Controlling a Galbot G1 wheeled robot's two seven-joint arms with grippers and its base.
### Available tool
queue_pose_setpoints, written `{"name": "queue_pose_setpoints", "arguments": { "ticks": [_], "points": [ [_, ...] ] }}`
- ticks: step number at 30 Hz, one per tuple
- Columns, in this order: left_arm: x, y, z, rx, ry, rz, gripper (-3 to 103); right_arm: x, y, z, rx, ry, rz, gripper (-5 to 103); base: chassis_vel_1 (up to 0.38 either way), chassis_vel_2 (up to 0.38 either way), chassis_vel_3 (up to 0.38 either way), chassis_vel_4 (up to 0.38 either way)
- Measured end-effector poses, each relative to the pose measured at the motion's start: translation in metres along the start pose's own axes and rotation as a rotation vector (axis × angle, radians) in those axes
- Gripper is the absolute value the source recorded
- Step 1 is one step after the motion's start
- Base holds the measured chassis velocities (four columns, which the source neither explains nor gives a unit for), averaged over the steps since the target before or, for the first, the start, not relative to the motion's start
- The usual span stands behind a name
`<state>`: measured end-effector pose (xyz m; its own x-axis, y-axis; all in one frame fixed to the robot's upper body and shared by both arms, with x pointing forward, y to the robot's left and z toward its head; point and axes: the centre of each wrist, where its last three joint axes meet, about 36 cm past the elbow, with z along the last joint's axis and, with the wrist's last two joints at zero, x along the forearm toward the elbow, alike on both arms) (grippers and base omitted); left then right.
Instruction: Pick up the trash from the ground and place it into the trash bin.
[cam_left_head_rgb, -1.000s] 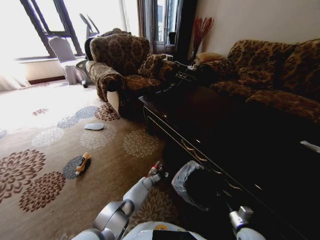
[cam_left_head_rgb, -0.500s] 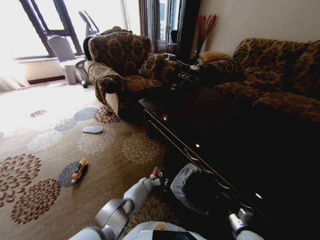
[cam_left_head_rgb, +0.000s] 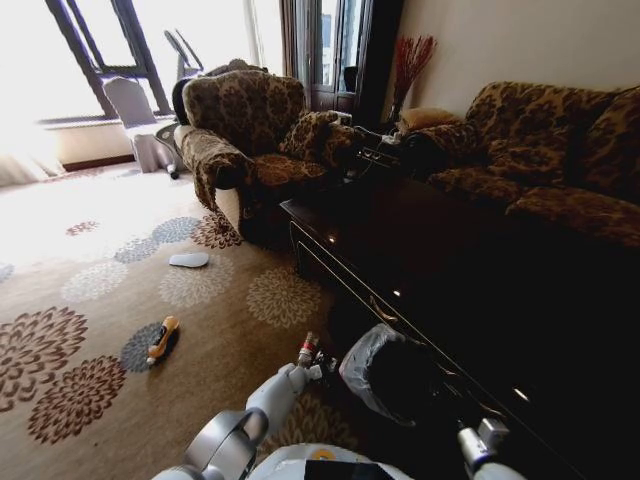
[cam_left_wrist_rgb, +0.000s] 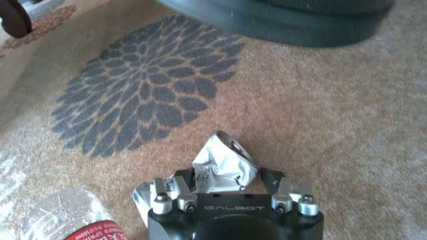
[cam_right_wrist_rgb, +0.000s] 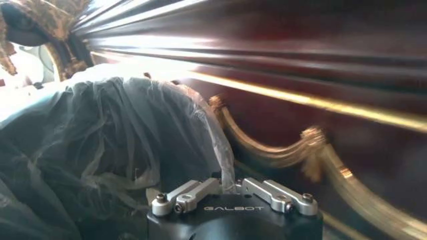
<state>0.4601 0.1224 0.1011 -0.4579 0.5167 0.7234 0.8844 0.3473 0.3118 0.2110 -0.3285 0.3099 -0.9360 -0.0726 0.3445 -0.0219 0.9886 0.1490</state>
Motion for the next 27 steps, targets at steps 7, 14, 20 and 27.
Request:
{"name": "queue_pose_setpoints", "arguments": {
  "ticks": [7, 14, 20, 27],
  "points": [
    [0.004, 0.005, 0.005, 0.008, -0.006, -0.028, 61, 0.000, 0.021, 0.008, -0.028, 0.012, -0.027, 1, 0.000, 0.000, 0.000, 0.000],
    [0.019, 0.022, 0.028, 0.038, 0.013, -0.135, 55, -0.012, 0.029, 0.010, -0.035, -0.008, -0.034, 1, 0.000, 0.000, 0.000, 0.000],
    [0.037, 0.037, 0.051, 0.073, 0.030, -0.185, 40, -0.020, 0.034, 0.011, -0.039, -0.010, -0.046, 1, 0.004, 0.009, 0.027, -0.001],
    [0.052, 0.038, 0.063, 0.149, -0.003, -0.234, 26, -0.027, 0.047, 0.018, -0.043, 0.002, -0.069, 1, 0.000, 0.000, 0.000, 0.000]
  ]
}}
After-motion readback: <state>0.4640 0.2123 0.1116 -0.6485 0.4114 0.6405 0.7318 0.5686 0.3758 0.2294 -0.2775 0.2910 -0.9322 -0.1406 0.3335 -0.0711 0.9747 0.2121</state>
